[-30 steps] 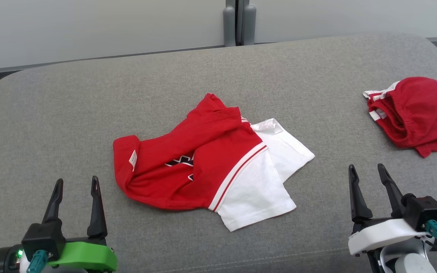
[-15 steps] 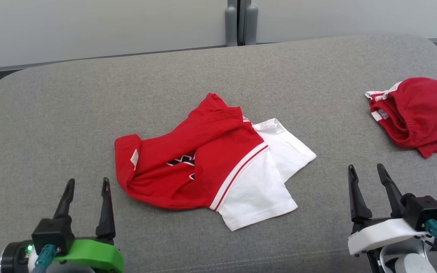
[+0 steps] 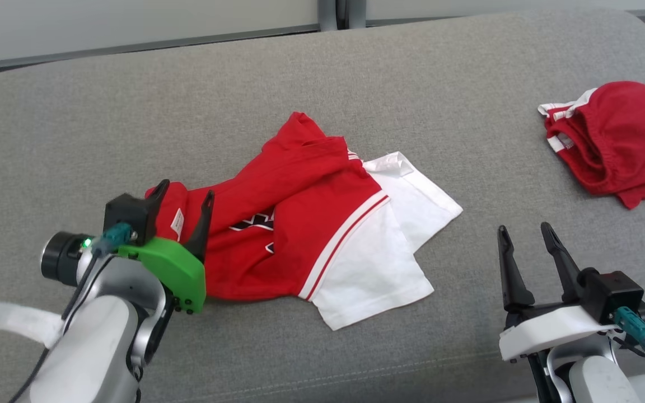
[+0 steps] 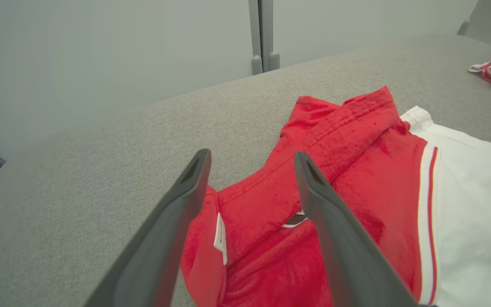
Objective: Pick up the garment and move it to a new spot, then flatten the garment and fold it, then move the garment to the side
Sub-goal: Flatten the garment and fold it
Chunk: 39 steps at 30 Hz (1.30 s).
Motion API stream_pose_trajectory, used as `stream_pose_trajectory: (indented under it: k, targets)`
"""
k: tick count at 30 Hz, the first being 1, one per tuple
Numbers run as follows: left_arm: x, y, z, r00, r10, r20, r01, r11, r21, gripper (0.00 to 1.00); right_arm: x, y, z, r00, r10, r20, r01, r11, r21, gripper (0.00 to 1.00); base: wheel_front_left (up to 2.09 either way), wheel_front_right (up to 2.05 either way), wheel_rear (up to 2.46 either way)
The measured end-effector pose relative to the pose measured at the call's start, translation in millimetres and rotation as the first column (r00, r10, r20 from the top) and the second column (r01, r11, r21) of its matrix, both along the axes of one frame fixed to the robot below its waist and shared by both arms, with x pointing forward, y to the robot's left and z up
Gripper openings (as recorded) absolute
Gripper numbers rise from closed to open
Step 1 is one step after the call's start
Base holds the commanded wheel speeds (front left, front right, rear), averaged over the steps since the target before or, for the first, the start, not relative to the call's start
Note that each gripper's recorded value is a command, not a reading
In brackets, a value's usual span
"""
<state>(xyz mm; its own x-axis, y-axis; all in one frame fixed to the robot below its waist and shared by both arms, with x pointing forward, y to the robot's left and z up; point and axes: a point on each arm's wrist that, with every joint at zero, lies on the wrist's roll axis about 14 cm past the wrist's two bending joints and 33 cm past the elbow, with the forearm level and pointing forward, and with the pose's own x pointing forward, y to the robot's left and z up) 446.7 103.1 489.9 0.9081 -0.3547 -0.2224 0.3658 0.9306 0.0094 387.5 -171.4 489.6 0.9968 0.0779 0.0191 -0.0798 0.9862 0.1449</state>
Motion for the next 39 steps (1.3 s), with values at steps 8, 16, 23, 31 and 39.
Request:
stream_pose_trajectory:
  k: [8, 16, 23, 31, 39]
  targets:
    - [39.8, 0.7, -65.9, 0.963, 0.0, -0.27, 0.014, 0.999, 0.052, 1.0, 8.6, -6.3, -16.1, 0.999, -0.021, -0.035, 0.021, 1.0, 0.01, 1.0, 0.0, 0.0, 0.0]
    - [63.9, 12.6, -108.0, 0.915, 0.061, -0.4, -0.022, 0.995, 0.101, 1.0, 7.6, -22.4, -36.3, 0.994, -0.072, -0.087, 0.073, 0.997, 0.014, 1.0, 0.0, 0.0, 0.0]
    - [71.5, 21.2, -115.3, 0.911, 0.094, -0.401, -0.052, 0.992, 0.115, 0.0, 14.6, -23.0, -39.5, 0.993, -0.073, -0.09, 0.075, 0.997, 0.017, 1.0, 0.0, 0.0, 0.0]
    - [83.0, 38.6, -84.5, 0.954, 0.167, -0.248, -0.162, 0.986, 0.042, 0.0, 20.9, -16.2, -39.0, 0.995, -0.054, -0.081, 0.057, 0.998, 0.028, 1.0, 0.0, 0.0, 0.0]
    - [58.5, 81.2, -83.6, 0.921, 0.335, -0.2, -0.359, 0.928, -0.101, 0.0, 26.6, -10.5, -35.9, 0.997, -0.039, -0.067, 0.042, 0.998, 0.038, 1.0, 0.0, 0.0, 0.0]
